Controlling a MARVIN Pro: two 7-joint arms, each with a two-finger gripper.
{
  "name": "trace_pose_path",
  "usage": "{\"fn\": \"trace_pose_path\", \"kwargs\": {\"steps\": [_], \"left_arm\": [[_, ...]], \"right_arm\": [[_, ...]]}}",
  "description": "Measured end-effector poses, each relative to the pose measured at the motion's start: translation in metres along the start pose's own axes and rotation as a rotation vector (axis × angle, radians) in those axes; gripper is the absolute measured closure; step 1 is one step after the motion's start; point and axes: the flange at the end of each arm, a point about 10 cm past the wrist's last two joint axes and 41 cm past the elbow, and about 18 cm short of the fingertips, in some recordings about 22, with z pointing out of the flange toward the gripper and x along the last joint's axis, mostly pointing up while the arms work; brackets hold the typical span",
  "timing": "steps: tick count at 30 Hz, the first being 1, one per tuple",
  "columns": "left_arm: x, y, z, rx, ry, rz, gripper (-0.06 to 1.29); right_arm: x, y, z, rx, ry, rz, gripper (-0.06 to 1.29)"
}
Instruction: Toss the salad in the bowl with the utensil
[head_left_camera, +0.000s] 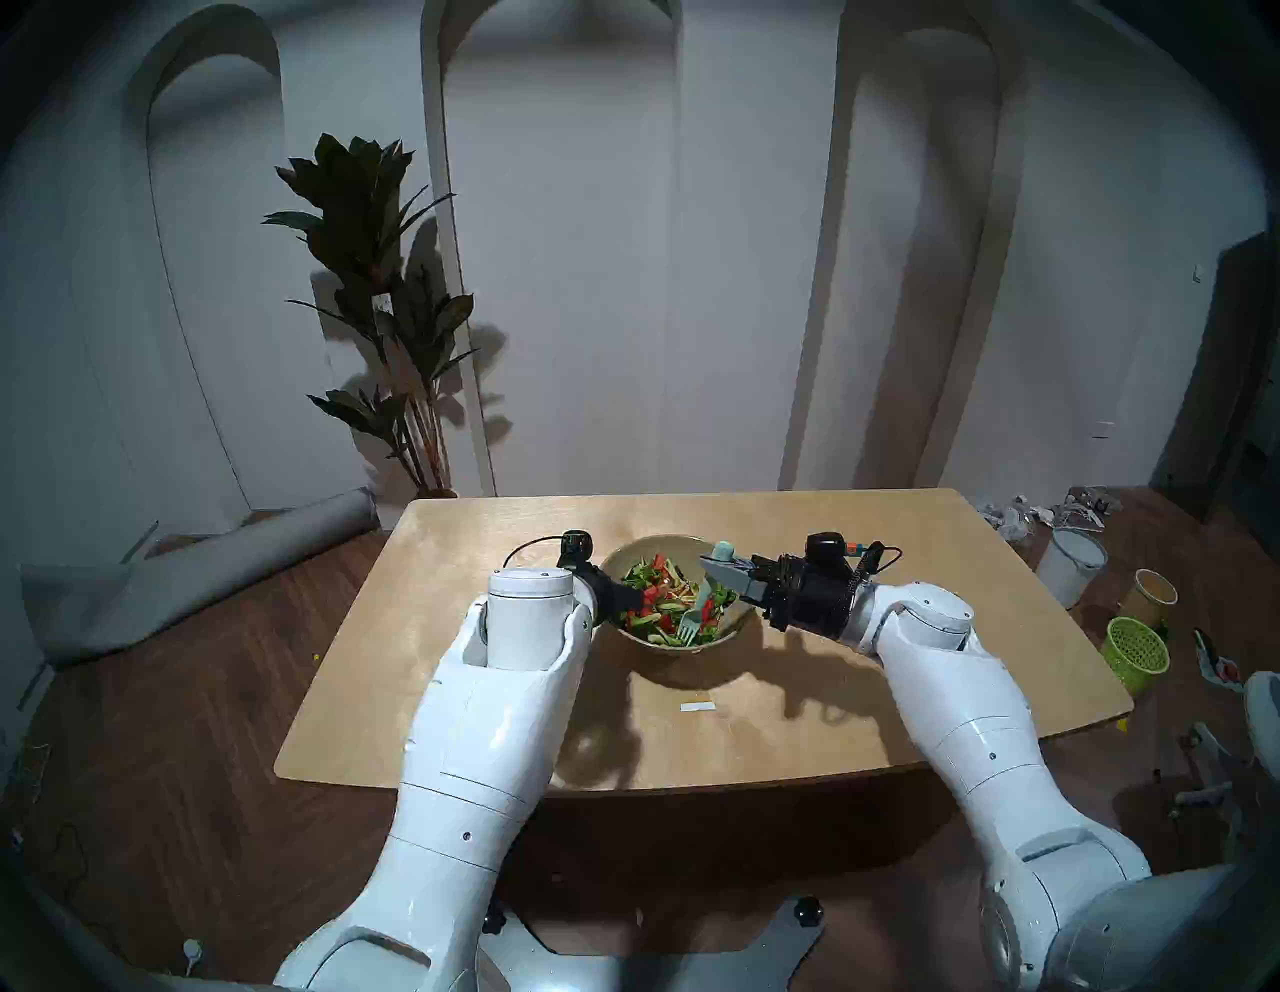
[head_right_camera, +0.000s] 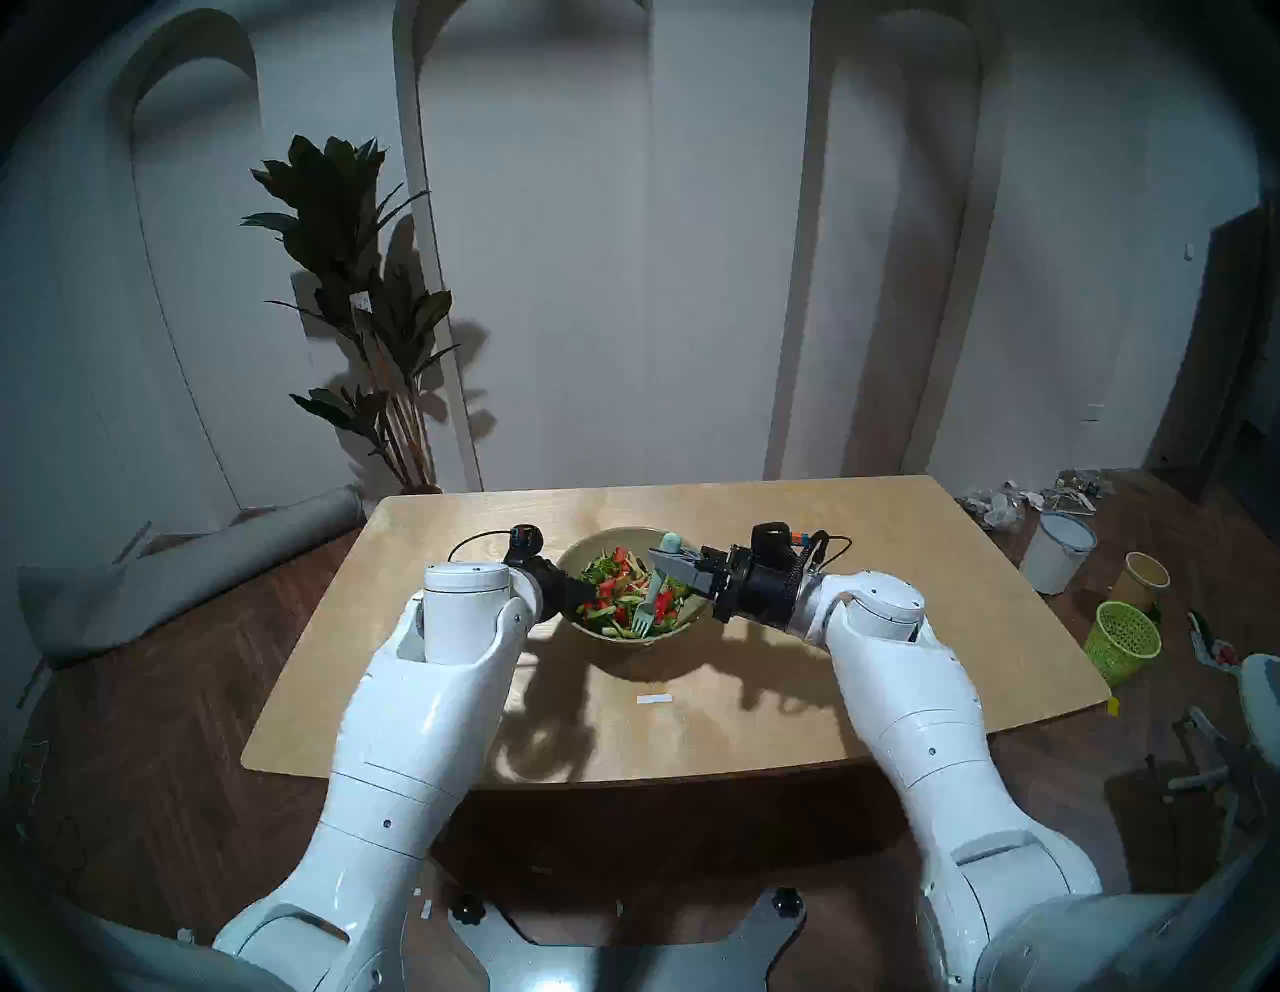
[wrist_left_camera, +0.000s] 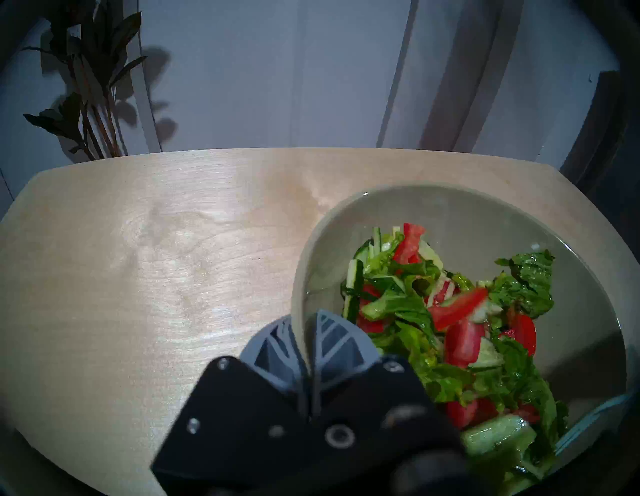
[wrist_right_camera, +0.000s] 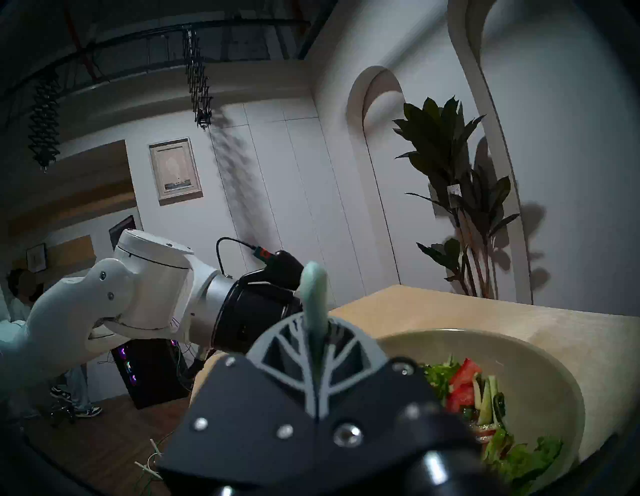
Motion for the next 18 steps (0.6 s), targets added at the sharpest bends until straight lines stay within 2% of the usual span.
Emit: {"fn": "trace_pose_path", "kwargs": {"steps": [6, 13, 18], "left_arm": [[0.000, 0.000, 0.000, 0.000, 0.000, 0.000, 1.26], [0.000, 0.000, 0.000, 0.000, 0.000, 0.000, 1.26], [0.000, 0.000, 0.000, 0.000, 0.000, 0.000, 1.26]], "right_arm": [[0.011, -0.001, -0.006, -0.016, 0.017, -0.034, 1.26], [0.029, 0.008, -0.024, -0.087, 0.039, -0.111, 1.26], [0.038, 0.014, -0.030, -0.124, 0.065, -0.150, 1.26]]}}
